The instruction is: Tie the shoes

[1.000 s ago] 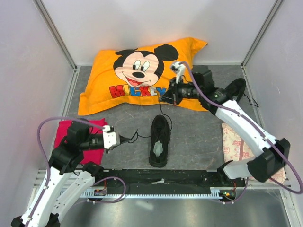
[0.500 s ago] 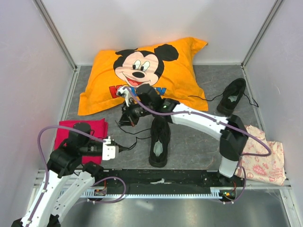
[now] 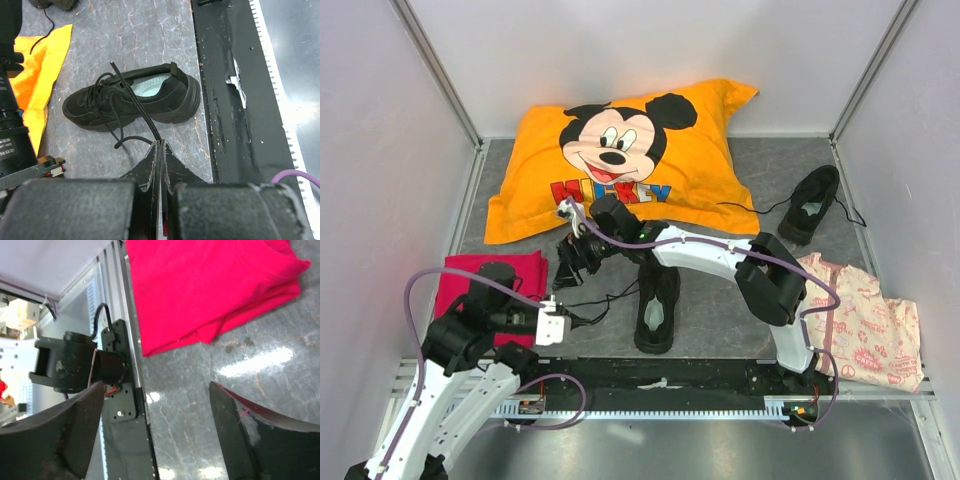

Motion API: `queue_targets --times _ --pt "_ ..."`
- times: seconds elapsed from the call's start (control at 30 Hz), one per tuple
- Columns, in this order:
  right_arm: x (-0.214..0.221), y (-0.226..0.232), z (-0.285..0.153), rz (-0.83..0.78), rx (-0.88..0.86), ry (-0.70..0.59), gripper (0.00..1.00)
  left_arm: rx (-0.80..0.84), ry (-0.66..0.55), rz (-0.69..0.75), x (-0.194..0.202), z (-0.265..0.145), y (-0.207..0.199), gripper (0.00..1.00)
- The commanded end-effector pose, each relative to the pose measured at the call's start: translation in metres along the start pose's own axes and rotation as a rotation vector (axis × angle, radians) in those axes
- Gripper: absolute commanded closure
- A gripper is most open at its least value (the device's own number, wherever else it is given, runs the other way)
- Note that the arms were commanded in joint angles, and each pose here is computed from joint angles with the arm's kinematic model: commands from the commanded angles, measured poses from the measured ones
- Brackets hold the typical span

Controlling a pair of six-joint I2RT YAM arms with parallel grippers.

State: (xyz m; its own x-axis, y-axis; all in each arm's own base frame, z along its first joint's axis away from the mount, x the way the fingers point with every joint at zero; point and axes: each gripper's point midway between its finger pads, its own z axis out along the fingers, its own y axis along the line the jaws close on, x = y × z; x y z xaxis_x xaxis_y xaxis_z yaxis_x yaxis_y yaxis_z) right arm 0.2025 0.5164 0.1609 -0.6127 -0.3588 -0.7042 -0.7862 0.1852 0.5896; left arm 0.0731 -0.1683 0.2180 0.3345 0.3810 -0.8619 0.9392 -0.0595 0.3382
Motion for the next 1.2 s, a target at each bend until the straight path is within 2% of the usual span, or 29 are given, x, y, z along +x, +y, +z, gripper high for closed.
queue_targets --times 0.0,0.1,0.2,0.23,0.3,0.33,0.37,0.4,0.43,0.53,0.6,0.77,0.87,1.0,1.17 --pt "-0.055 0.03 -0.028 -0.11 -0.076 -0.12 0.02 0.014 -0.04 0.047 -0.01 0.003 0.007 0.99" --pt "-0.087 0.027 -0.059 -0.135 -0.066 -0.188 0.02 0.0 -0.056 0.043 -0.018 0.005 0.018 0.99" --pt "-0.11 0.015 -0.108 -0.141 -0.045 -0.24 0.02 -0.054 -0.086 -0.014 -0.031 0.009 0.044 0.98" --pt "-0.119 0.002 -0.137 -0.139 -0.006 -0.276 0.02 -0.072 -0.098 -0.026 -0.037 0.009 0.052 0.98" --pt "-0.12 -0.012 -0.165 -0.16 0.039 -0.287 0.02 -0.119 -0.095 -0.085 -0.037 0.015 0.077 0.98" --pt "-0.117 -0.026 -0.191 -0.137 0.093 -0.295 0.02 -0.173 -0.133 -0.115 -0.052 0.015 0.096 0.99" --pt "-0.112 -0.032 -0.202 -0.159 0.116 -0.29 0.02 -0.199 -0.103 -0.185 -0.042 0.024 0.115 0.99" --pt "-0.111 -0.028 -0.219 -0.18 0.131 -0.304 0.02 -0.228 -0.116 -0.248 -0.05 0.024 0.129 0.98" --pt "-0.096 -0.043 -0.232 -0.144 0.168 -0.286 0.02 -0.254 -0.126 -0.265 -0.053 0.028 0.147 0.98" --pt "-0.07 -0.044 -0.258 -0.223 0.245 -0.252 0.02 -0.331 -0.088 -0.436 -0.041 0.044 0.194 0.98" --pt "-0.058 -0.041 -0.269 -0.31 0.294 -0.223 0.02 -0.341 -0.064 -0.544 -0.029 0.06 0.217 0.99" --pt "-0.024 -0.043 -0.278 -0.306 0.346 -0.121 0.02 -0.395 -0.017 -0.702 0.006 0.088 0.253 0.99" --pt "-0.003 -0.045 -0.278 -0.294 0.345 -0.066 0.03 -0.374 -0.025 -0.771 0.019 0.106 0.261 0.98" --pt "0.018 -0.043 -0.274 -0.297 0.32 -0.027 0.12 -0.341 -0.039 -0.837 0.027 0.126 0.264 0.98" --pt "0.025 -0.032 -0.249 -0.388 0.288 0.045 0.19 -0.373 0.041 -0.922 0.064 0.143 0.266 0.99"
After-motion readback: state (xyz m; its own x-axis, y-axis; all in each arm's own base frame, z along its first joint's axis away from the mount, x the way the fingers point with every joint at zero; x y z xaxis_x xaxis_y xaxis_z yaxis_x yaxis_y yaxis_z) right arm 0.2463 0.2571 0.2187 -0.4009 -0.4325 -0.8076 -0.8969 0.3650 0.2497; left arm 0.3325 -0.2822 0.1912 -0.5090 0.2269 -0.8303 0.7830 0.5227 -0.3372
